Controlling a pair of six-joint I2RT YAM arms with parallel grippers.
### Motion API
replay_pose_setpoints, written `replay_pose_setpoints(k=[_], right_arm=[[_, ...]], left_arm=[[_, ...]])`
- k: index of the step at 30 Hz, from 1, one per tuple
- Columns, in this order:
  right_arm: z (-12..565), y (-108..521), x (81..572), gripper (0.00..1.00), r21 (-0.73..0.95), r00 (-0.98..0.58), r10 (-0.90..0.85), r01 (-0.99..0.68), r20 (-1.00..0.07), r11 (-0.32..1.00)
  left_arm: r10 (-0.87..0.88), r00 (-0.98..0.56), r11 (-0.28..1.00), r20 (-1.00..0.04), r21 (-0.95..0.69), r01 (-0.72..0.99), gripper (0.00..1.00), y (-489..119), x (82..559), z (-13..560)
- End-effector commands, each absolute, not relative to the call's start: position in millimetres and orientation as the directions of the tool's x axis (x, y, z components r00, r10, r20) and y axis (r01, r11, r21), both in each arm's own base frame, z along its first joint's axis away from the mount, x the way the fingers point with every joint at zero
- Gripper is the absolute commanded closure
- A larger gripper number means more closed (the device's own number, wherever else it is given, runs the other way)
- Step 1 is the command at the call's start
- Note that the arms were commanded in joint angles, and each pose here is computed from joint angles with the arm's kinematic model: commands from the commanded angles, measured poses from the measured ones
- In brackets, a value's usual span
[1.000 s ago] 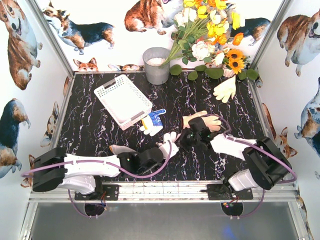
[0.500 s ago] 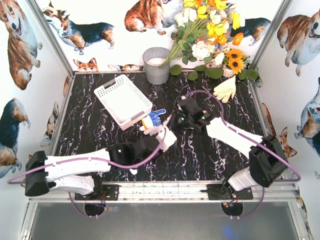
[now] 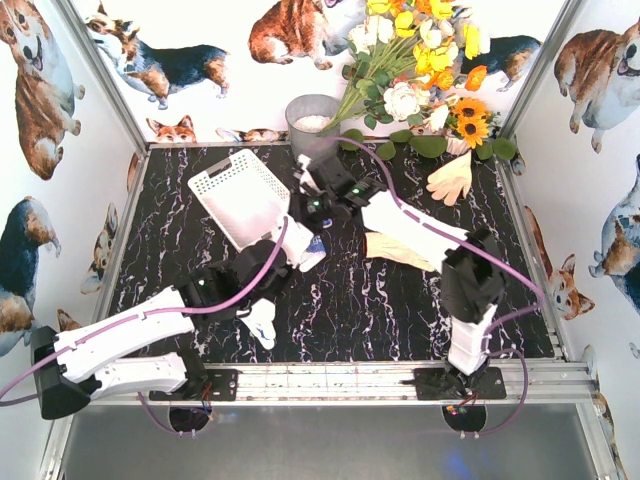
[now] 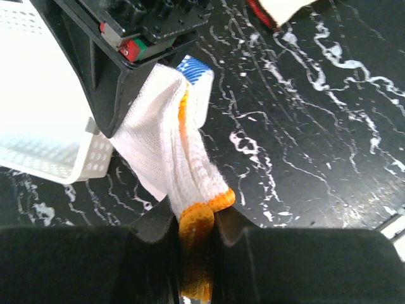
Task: Put the gloves into the storage basket
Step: Adjust the glove.
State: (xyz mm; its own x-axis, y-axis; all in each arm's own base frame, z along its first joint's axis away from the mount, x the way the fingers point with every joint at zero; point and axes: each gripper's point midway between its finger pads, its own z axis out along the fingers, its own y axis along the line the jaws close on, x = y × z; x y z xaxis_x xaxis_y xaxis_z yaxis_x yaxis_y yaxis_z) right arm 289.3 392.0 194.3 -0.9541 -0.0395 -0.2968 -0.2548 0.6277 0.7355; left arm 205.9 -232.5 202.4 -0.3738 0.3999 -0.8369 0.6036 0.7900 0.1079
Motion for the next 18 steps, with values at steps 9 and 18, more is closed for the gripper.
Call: replay_pose_setpoints(k=[9,18], right_arm=[[226,456,337,1.0,0.721,-0.812,-0.147,-0.572,-0.565,0.39],[239,454,336,1.0,0.713,-0.79,-0.165,-0.606,-0.59,0.353]], left_arm=[[0.335,-0.394,0.803,-0.856,0.04,0.595,0.98,-232,222,219],[0.204,-0.419,0.779,-0.885,-0.113,0.617,0.06,-231,218,230]])
